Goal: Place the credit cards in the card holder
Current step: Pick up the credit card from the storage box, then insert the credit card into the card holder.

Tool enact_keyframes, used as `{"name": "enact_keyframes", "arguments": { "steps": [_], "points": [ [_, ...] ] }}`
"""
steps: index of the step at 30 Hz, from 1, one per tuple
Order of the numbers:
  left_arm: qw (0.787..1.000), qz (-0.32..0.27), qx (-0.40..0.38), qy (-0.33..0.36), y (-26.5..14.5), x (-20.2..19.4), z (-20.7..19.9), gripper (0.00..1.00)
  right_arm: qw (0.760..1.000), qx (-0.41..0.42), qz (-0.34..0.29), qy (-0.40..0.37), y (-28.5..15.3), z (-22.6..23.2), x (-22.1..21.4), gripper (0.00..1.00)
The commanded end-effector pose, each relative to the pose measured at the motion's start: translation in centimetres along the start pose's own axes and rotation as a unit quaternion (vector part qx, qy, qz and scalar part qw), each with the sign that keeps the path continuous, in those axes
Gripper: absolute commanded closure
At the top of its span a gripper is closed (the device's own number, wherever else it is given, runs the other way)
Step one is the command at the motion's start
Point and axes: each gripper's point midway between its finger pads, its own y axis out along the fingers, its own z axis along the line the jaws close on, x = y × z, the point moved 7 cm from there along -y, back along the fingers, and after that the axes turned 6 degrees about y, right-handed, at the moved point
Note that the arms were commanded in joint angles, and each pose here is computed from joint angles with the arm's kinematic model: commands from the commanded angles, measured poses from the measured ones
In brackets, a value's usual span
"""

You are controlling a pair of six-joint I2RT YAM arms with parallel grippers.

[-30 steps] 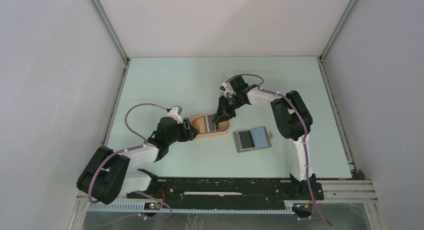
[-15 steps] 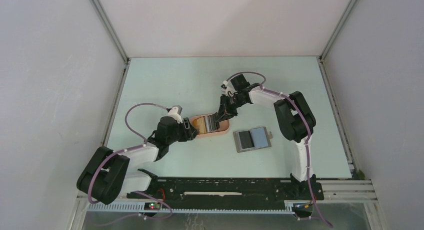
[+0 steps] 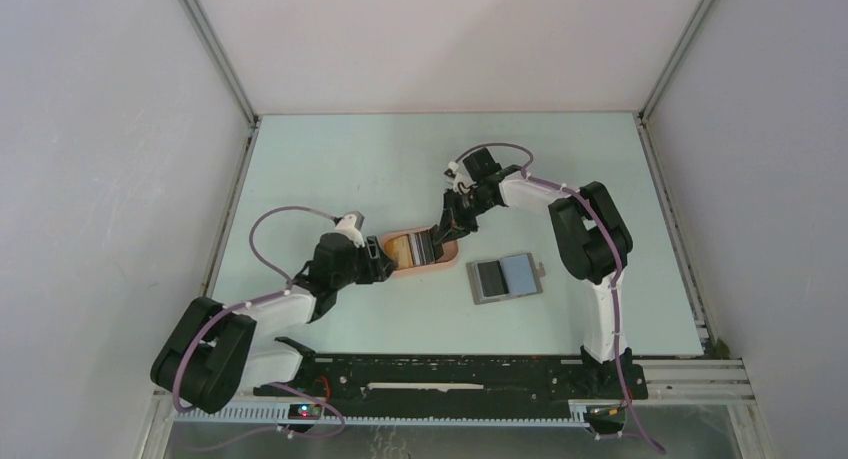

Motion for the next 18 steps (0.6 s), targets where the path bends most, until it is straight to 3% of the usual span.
{"name": "enact_keyframes", "arguments": {
  "steps": [1, 5, 14, 18],
  "points": [
    [1.0, -0.004, -0.016, 0.007, -0.4, 1.0, -0.8, 0.43, 0.999, -0.011, -0.028, -0.035, -1.5, 1.1, 0.6, 0.9],
    [1.0, -0.017, -0.019, 0.006, -1.1, 1.6, -1.2, 0.42, 0.996, -0.039, -0.05, -0.057, -2.5, 1.3, 0.7, 1.0],
    [0.997, -0.075, -0.014, 0.018, -4.5, 3.7, -2.0, 0.33, 0.988, -0.041, -0.083, -0.125, -5.0, 3.4, 0.2, 1.0],
    [0.994, -0.099, -0.046, 0.016, -5.8, 4.1, -2.9, 0.31, 0.984, -0.027, -0.084, -0.153, -6.1, 4.4, -0.3, 1.0]
  ]
}}
